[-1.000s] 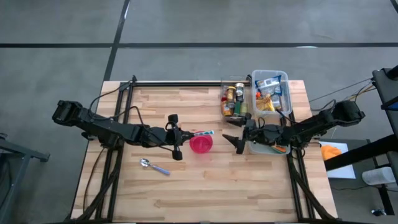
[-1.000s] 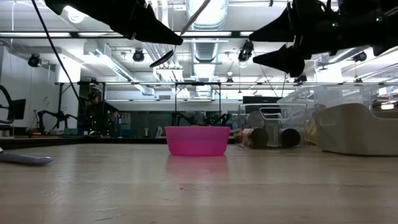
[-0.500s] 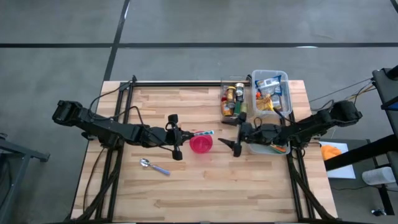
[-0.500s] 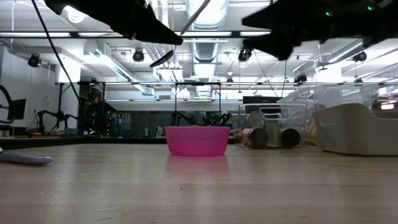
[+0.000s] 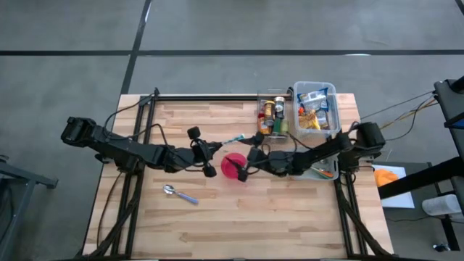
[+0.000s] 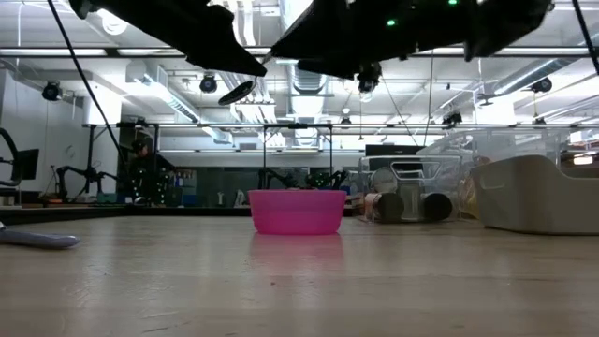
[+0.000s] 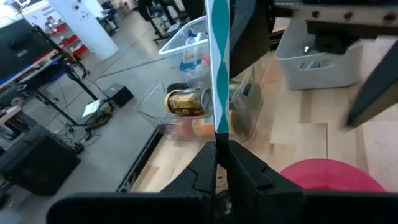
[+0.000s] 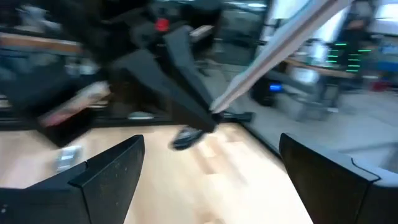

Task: Pick & Place Food Item
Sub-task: Put the blue patterned spoon into the gray bin

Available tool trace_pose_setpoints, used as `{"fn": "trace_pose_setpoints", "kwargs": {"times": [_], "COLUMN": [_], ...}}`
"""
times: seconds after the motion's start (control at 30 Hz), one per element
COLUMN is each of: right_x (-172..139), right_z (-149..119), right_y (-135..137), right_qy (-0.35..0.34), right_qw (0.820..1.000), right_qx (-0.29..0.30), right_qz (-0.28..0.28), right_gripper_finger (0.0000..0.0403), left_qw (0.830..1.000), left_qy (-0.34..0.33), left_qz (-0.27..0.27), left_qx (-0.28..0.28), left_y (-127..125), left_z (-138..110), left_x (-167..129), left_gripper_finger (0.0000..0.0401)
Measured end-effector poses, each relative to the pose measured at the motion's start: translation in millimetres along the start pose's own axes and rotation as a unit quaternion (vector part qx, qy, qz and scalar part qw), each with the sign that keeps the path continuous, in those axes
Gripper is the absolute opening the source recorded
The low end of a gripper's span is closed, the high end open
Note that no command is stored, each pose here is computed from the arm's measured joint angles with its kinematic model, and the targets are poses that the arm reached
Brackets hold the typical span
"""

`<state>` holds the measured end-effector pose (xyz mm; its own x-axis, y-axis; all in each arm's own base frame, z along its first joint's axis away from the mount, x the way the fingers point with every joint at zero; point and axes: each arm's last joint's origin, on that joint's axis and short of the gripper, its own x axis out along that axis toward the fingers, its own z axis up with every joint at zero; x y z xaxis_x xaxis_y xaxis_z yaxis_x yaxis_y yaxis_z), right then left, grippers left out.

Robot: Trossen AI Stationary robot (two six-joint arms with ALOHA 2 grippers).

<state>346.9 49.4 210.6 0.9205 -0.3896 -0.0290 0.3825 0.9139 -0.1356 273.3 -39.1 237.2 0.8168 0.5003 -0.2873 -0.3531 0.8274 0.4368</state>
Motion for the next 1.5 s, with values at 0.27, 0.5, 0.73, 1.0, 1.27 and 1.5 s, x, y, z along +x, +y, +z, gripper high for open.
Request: {"fn": "trace_pose_setpoints", "kwargs": {"times": [0.27, 0.5, 0.73, 1.0, 1.27, 1.5], "right_x": [13, 10, 10, 12, 13, 13], "right_z": [4, 12, 14, 21, 23, 24], "right_y": [12, 9, 9, 3, 1, 0], "right_qy": [-0.001, -0.006, -0.012, -0.041, -0.051, -0.055], "right_qw": [1.0, 0.998, 0.998, 0.997, 0.996, 0.996], "right_qx": [-0.017, -0.023, 0.006, 0.015, 0.013, 0.017], "right_qz": [-0.022, -0.058, -0.054, -0.066, -0.07, -0.072], "right_gripper_finger": [0.037, 0.037, 0.037, 0.036, 0.0289, 0.0211], "left_qw": [1.0, 1.0, 1.0, 1.0, 1.0, 1.0], "left_qy": [0.018, 0.024, 0.023, 0.023, 0.023, 0.023], "left_qz": [-0.002, -0.002, -0.002, -0.002, -0.002, -0.002], "left_qx": [0.005, -0.004, -0.005, -0.006, -0.006, -0.005], "left_y": [-1, -2, -2, -2, -2, -2], "left_z": [-4, -8, -9, -9, -9, -9], "left_x": [0, 0, 0, 0, 0, 0], "left_gripper_finger": [0.0025, 0.0025, 0.0025, 0.0025, 0.0025, 0.0025]}}
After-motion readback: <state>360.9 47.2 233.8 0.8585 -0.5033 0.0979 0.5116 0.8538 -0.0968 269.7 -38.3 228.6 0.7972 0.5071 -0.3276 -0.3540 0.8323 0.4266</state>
